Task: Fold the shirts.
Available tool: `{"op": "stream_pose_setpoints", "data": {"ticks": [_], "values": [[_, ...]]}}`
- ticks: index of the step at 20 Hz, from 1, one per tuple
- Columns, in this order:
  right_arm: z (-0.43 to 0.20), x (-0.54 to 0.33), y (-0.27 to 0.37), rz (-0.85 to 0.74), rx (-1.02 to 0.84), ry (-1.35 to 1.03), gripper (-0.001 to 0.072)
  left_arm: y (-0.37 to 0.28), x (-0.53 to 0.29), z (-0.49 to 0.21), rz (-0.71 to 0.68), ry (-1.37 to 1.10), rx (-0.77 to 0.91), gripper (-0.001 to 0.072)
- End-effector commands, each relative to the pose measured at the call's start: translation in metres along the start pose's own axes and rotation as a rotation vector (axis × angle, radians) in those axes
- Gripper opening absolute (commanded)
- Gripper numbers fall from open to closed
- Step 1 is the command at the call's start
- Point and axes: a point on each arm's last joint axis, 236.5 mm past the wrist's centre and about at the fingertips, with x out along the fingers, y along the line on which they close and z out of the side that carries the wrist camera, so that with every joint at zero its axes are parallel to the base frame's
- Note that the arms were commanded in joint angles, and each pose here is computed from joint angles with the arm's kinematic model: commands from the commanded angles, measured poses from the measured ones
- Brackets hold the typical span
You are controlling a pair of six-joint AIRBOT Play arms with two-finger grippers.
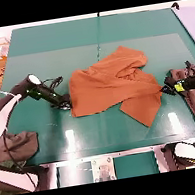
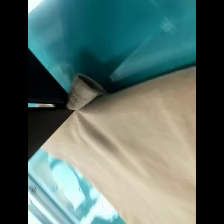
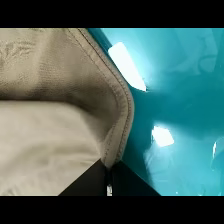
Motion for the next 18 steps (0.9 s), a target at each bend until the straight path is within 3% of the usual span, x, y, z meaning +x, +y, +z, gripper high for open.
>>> {"op": "stream_pose_setpoints", "data": {"ticks": [1, 5, 9, 14, 18], "values": [[-0.009, -0.001, 0.007, 0.027, 0.007, 0.035, 0.0013, 0.019, -0.042, 0.001, 0.106, -0.023, -0.004, 0.0019], [0.015, -0.068, 0.104, 0.338, -0.104, -0.123, 0.0013, -0.021, -0.161, 0.030, 0.114, -0.371, 0.068, 0.0020], [0.028, -0.289, 0.249, 0.658, -0.449, -0.615, 0.0013, -0.155, -0.364, 0.017, 0.146, -0.924, 0.362, 0.0020], [-0.096, -0.537, 0.331, 0.721, -0.827, -1.276, 0.0013, -0.321, -0.557, -0.137, 0.197, -1.588, 0.743, 0.0020], [-0.153, -0.597, 0.336, 0.677, -0.901, -1.479, 0.0013, -0.349, -0.592, -0.214, 0.276, -1.811, 0.820, 0.0020]]}}
